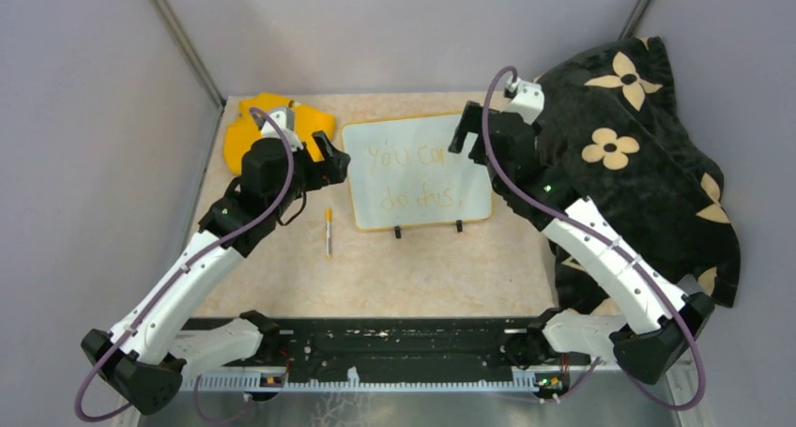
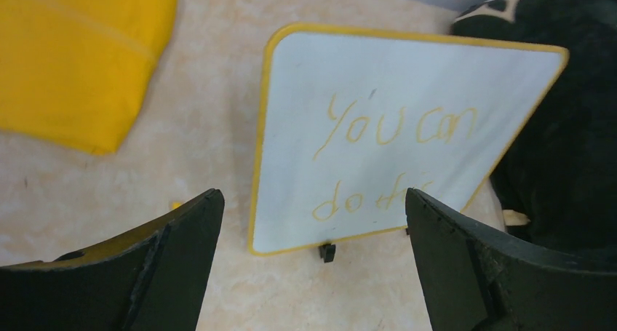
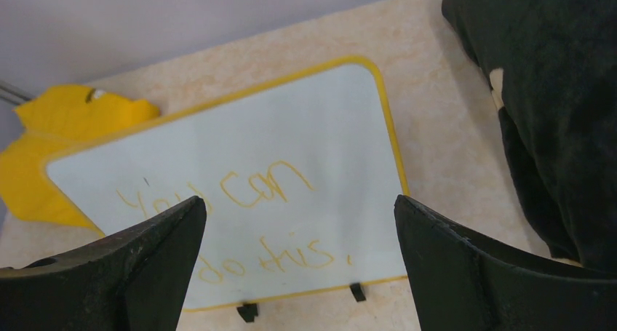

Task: Write a sentence on the whiteboard
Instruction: Reset both arms

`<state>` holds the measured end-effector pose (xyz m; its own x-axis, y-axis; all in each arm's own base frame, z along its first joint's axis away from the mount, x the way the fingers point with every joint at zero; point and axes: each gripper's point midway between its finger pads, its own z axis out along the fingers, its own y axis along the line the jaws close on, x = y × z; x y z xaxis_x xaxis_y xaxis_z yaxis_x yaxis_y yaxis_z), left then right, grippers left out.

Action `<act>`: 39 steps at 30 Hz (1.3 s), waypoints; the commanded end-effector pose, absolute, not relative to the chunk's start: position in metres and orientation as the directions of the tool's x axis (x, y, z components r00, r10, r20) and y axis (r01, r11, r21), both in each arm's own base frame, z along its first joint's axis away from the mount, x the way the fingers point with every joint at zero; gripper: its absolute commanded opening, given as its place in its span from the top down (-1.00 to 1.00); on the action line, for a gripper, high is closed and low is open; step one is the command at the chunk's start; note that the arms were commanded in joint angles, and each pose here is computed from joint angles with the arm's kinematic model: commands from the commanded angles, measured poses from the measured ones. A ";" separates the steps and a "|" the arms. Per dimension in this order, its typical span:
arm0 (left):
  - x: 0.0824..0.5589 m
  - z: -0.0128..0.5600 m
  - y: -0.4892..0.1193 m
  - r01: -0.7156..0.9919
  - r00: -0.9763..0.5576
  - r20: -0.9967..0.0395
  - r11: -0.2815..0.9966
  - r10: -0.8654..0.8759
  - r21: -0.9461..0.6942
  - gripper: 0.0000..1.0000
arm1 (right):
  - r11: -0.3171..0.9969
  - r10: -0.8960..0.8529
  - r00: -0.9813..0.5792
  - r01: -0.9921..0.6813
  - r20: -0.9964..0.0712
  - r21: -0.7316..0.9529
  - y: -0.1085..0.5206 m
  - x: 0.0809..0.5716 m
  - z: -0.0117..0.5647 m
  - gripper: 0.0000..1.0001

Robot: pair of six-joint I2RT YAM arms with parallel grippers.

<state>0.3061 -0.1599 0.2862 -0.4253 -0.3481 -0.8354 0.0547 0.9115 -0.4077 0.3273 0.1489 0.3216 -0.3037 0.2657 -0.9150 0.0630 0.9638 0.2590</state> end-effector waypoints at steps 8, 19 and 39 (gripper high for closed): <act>0.304 0.452 -0.180 0.413 -0.051 -0.958 0.867 -0.282 -0.278 -0.98 | 0.932 0.363 0.069 -0.029 -0.929 0.362 0.133 0.325 0.490 -0.97; 0.283 0.472 -0.149 0.364 0.035 -0.963 0.901 -0.266 -0.236 -0.98 | 0.992 0.049 0.256 0.102 -0.965 0.078 0.126 0.243 0.471 -0.97; 0.285 0.452 -0.146 0.348 0.033 -0.970 0.912 -0.241 -0.215 -0.98 | 0.982 0.190 0.160 -0.041 -0.969 0.186 0.121 0.235 0.420 -0.97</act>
<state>0.2885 -0.1447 0.4377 -0.0108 -0.2274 -0.9737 0.3221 0.9211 -0.2187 0.2407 0.1290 0.4100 0.1371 0.1117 -0.9842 -0.0099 0.9937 0.1114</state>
